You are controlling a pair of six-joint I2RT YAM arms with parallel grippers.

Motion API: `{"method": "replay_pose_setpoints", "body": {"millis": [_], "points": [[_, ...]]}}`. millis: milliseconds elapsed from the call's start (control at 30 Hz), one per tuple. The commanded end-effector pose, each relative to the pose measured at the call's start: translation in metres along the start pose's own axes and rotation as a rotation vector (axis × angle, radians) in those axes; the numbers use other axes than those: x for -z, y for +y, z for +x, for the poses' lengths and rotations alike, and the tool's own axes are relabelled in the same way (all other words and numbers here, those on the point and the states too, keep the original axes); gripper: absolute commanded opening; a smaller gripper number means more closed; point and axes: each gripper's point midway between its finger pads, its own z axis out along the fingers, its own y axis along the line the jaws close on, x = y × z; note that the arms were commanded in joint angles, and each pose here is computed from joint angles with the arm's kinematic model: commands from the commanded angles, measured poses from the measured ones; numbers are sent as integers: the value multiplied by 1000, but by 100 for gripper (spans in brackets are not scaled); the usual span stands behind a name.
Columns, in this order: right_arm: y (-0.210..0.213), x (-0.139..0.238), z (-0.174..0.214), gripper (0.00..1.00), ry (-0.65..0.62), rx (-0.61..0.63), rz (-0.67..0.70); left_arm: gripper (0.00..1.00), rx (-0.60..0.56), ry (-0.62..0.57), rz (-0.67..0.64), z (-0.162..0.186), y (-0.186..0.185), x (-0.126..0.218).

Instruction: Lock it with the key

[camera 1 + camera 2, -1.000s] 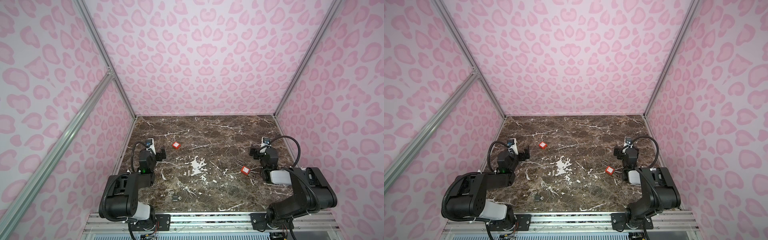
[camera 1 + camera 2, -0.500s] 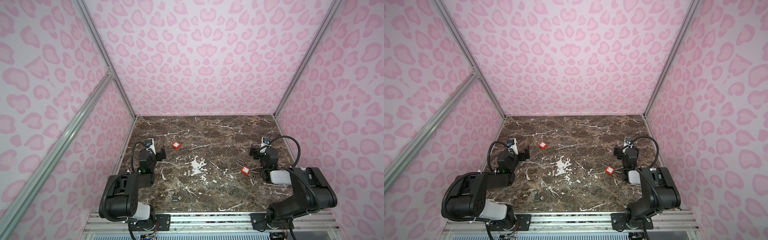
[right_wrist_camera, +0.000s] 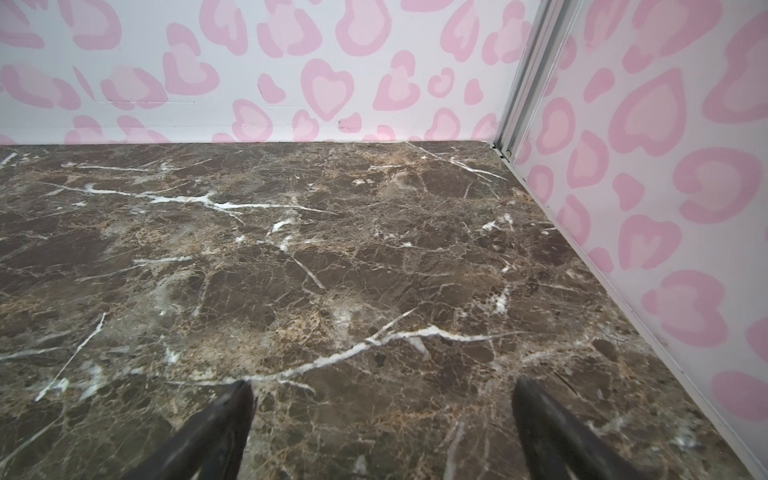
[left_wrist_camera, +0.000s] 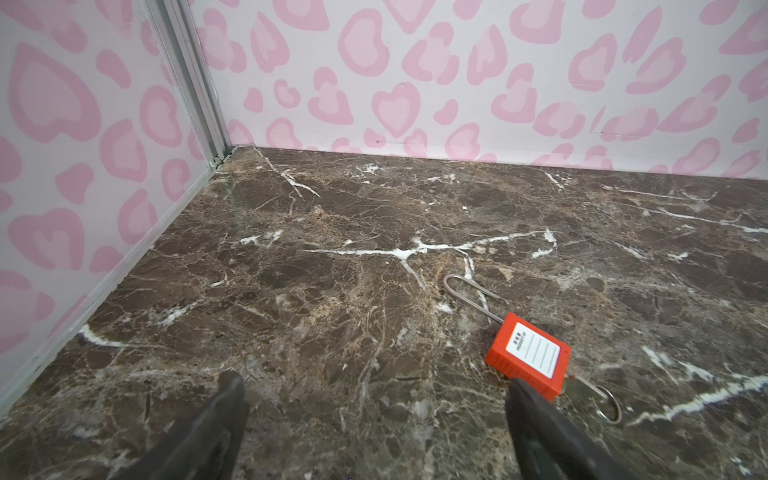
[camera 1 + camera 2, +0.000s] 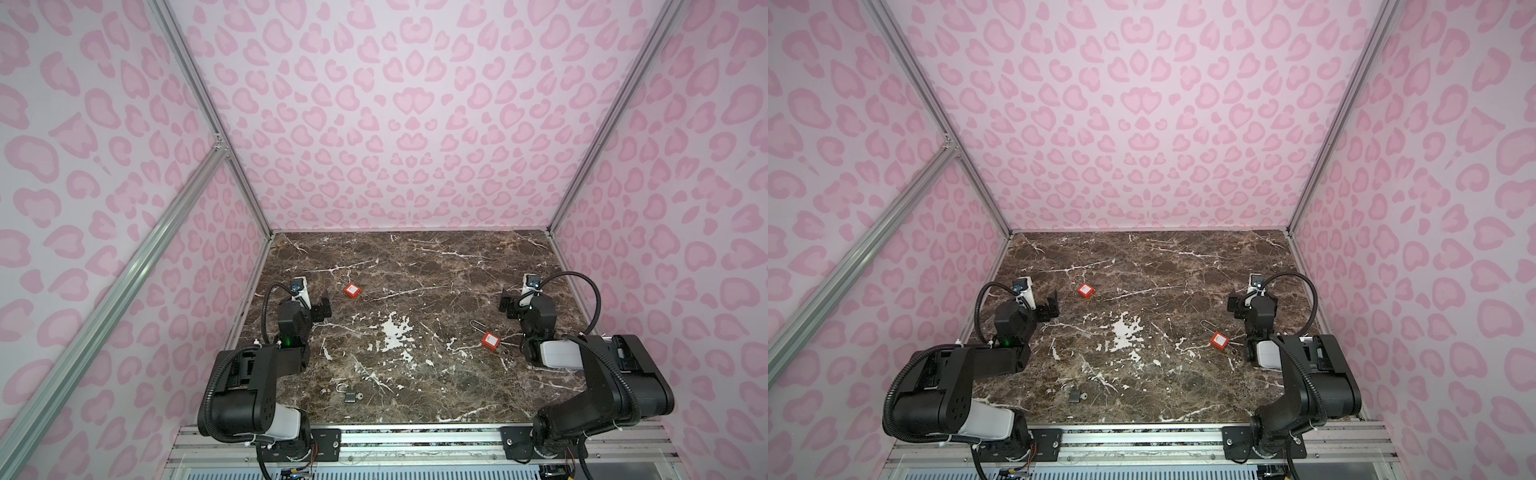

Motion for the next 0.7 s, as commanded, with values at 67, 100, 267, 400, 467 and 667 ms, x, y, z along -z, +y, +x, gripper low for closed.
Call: {"method": "replay_pose_setpoints", "body": {"millis": [67, 100, 267, 400, 467, 667], "points": [[1, 0, -2, 99, -8, -1, -12, 97, 44, -24, -149, -17, 22, 2], [4, 1, -3, 98, -12, 9, -29, 98, 51, -22, -173, -22, 25, 3], [29, 19, -21, 99, -21, 128, -51, 98, 123, 19, -226, -48, 32, 16], [73, 40, -42, 99, -9, 224, -143, 98, 214, 105, -190, -56, 22, 24], [104, 58, -51, 99, -30, 250, -236, 98, 277, 189, -220, -49, 22, 30], [227, 134, -34, 98, -29, 437, -669, 98, 365, 338, -210, -28, 8, 56]]}}
